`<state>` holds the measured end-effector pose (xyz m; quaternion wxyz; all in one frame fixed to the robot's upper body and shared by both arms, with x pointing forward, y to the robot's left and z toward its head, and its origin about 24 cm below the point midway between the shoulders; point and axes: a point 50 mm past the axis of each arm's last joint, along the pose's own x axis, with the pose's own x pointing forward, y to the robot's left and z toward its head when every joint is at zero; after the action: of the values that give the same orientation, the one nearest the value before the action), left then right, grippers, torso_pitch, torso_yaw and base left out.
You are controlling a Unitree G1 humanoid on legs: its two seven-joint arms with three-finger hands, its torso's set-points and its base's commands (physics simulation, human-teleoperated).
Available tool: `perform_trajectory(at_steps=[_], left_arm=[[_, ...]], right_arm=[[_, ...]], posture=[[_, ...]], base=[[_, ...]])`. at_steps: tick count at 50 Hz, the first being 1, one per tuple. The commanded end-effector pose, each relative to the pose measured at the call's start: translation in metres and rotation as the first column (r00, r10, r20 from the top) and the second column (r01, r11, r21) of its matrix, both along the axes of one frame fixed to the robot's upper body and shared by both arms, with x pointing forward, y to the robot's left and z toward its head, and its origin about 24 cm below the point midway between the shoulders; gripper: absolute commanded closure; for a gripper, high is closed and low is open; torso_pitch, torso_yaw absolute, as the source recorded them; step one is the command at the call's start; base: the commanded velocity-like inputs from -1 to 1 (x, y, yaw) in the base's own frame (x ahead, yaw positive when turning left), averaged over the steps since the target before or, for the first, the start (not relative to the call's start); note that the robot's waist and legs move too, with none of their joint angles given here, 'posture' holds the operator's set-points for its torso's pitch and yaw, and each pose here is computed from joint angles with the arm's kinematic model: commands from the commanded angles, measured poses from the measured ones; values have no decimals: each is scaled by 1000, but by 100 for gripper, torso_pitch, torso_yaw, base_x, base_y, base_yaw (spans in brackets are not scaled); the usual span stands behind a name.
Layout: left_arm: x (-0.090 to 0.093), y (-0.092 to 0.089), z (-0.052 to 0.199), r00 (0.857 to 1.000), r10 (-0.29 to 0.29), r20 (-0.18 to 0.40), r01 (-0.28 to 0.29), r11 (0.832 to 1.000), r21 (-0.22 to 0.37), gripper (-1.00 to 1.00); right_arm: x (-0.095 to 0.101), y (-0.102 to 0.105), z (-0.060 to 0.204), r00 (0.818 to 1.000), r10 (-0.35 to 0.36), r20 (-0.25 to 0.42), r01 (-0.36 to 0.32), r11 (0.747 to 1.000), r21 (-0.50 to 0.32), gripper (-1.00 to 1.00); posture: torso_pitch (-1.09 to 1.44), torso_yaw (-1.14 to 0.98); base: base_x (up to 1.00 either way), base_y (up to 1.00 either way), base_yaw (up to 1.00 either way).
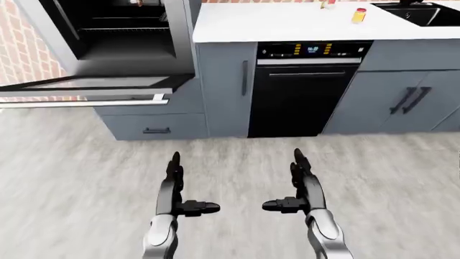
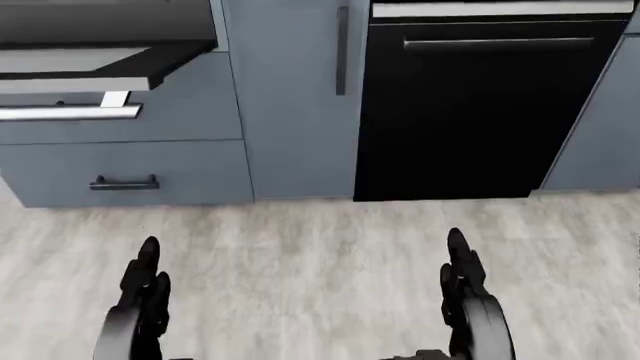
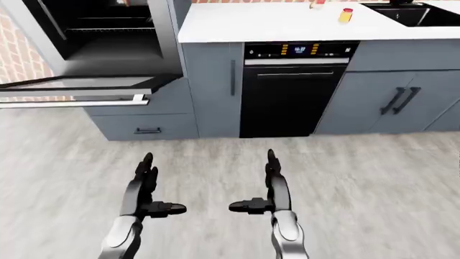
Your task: Close the oven door.
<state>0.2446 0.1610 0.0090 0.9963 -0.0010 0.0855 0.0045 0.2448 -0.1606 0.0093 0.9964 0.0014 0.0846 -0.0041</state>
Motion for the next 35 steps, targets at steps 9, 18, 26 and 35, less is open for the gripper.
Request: perform_trajectory(at_steps=[9,18,26,35], left_arm=[[10,8,34,986,10,166,-3,999,-42,-100],[15,27,22,989,44,144,-37,998,-48,-100],[14,53,-21,993,97,71,-99,995,23,-100],[-9,70,-79,988,130,-82,-128,991,27,-100]], right_arm=[[9,-10,34,986,-3,168,1,1000,11,-100],[11,-31,32,987,-35,158,36,999,-4,-100],[9,-58,-3,992,-80,96,81,997,-10,-100],[-14,-85,-74,988,-150,-45,149,989,-12,-100]], posture=[[0,0],[0,0],[0,0],[0,0]], base=[[0,0,0],[0,0,0],[0,0,0],[0,0,0]])
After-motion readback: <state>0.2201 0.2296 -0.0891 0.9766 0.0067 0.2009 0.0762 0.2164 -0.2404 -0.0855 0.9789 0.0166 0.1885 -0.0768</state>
